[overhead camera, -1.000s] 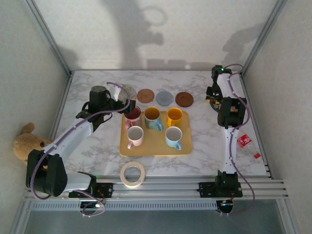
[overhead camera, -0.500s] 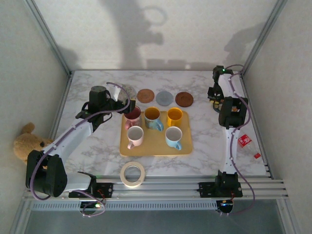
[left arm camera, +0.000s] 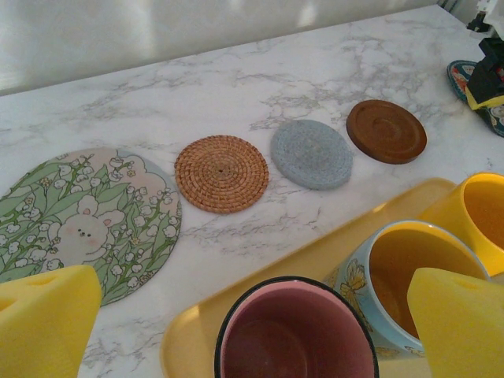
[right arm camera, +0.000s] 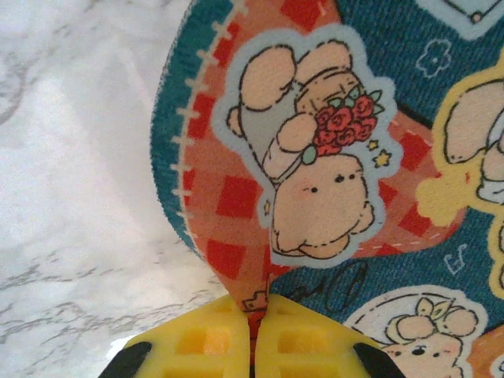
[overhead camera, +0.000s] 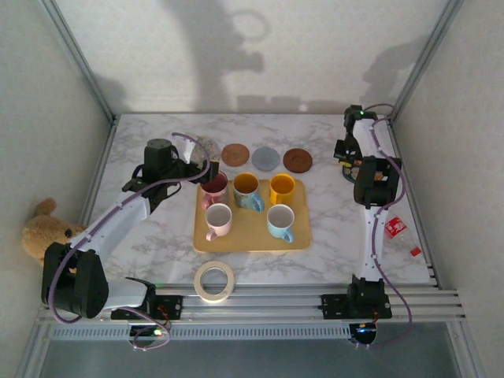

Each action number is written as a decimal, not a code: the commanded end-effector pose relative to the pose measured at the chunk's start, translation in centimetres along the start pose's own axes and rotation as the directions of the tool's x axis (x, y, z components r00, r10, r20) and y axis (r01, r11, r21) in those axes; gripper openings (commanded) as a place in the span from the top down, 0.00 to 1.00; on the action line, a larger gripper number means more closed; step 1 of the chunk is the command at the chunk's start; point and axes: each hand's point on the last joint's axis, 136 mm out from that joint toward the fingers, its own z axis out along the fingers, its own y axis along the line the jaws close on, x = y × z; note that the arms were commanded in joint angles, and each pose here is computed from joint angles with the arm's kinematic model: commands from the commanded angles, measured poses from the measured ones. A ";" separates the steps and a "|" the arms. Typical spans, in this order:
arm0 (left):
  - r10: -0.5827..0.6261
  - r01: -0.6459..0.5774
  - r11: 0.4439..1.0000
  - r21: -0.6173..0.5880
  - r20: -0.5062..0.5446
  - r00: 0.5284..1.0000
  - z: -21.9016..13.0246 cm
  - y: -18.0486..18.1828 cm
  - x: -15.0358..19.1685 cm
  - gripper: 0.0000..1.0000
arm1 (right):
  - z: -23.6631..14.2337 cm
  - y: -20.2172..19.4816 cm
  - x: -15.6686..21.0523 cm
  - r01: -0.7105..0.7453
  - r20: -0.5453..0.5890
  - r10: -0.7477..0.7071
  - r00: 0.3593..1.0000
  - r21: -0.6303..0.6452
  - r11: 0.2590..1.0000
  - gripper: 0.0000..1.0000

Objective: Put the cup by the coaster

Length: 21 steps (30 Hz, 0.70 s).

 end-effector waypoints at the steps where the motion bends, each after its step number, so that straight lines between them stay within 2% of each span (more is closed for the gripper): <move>1: 0.007 -0.007 1.000 -0.007 0.018 1.000 -0.6 -0.2 -0.8 0.00 | -2.2 3.2 0.3 0.054 0.016 -0.053 0.998 -0.079 0.995 0.94; 21: 0.013 -0.013 1.000 -0.008 0.014 1.000 -0.5 -0.1 -0.7 0.00 | -1.8 6.8 1.0 0.112 0.005 -0.112 0.994 -0.118 0.987 0.92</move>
